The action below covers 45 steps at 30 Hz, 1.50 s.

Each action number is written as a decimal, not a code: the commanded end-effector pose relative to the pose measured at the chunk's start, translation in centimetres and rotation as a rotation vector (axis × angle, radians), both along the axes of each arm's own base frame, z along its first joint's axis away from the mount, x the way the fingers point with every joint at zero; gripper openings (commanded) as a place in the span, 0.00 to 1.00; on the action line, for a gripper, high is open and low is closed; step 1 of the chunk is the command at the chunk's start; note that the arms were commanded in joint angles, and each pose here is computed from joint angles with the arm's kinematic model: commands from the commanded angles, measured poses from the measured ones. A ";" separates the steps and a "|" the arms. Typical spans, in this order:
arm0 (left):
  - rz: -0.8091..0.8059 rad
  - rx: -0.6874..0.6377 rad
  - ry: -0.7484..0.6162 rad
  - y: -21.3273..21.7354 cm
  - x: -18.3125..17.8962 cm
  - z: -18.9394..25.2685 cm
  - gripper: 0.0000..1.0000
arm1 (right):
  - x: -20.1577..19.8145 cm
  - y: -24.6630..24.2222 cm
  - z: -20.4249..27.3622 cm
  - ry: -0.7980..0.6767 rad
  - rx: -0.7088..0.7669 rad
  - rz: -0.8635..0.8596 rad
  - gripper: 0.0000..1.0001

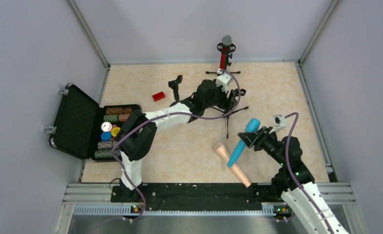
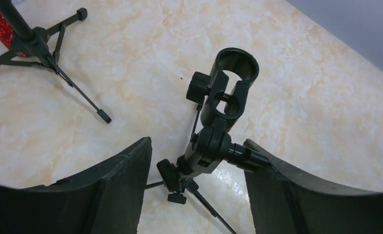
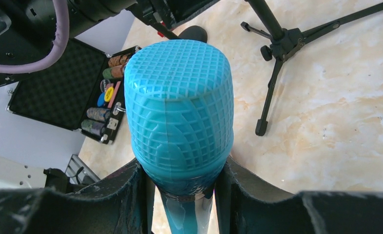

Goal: Attach the microphones to the stand

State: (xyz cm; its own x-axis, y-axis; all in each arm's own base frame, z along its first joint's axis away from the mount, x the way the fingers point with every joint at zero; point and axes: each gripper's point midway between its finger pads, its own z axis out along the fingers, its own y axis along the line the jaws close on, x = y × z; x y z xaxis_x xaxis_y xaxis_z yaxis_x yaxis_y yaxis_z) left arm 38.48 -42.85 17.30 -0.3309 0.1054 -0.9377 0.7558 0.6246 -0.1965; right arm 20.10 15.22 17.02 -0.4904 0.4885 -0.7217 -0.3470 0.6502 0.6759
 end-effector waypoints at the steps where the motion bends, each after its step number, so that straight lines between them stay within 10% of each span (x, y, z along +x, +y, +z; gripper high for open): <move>1: 0.013 0.005 -0.095 -0.9 2.0 1.8 0.70 | 0.2 -0.1 3.4 -0.091 0.019 -0.012 0.00; 13: -0.148 -0.064 -0.235 -1.8 -0.3 4.5 0.03 | 0.3 -0.3 3.3 -0.090 0.014 -0.020 0.00; 37: 0.060 -0.096 -0.435 6.2 -4.1 12.5 0.00 | 0.5 -0.3 3.9 -0.109 0.017 -0.026 0.00; 39: -0.039 -0.080 -0.452 5.6 -5.5 12.1 0.14 | 0.6 -0.3 3.8 -0.108 0.014 -0.026 0.00; 42: -0.213 -0.048 -0.435 4.0 -7.6 10.8 0.65 | 0.5 -0.4 3.9 -0.109 0.002 -0.026 0.00; 45: -0.415 0.024 -0.391 2.6 -9.8 8.9 0.75 | 0.5 -0.4 3.8 -0.107 -0.003 -0.028 0.00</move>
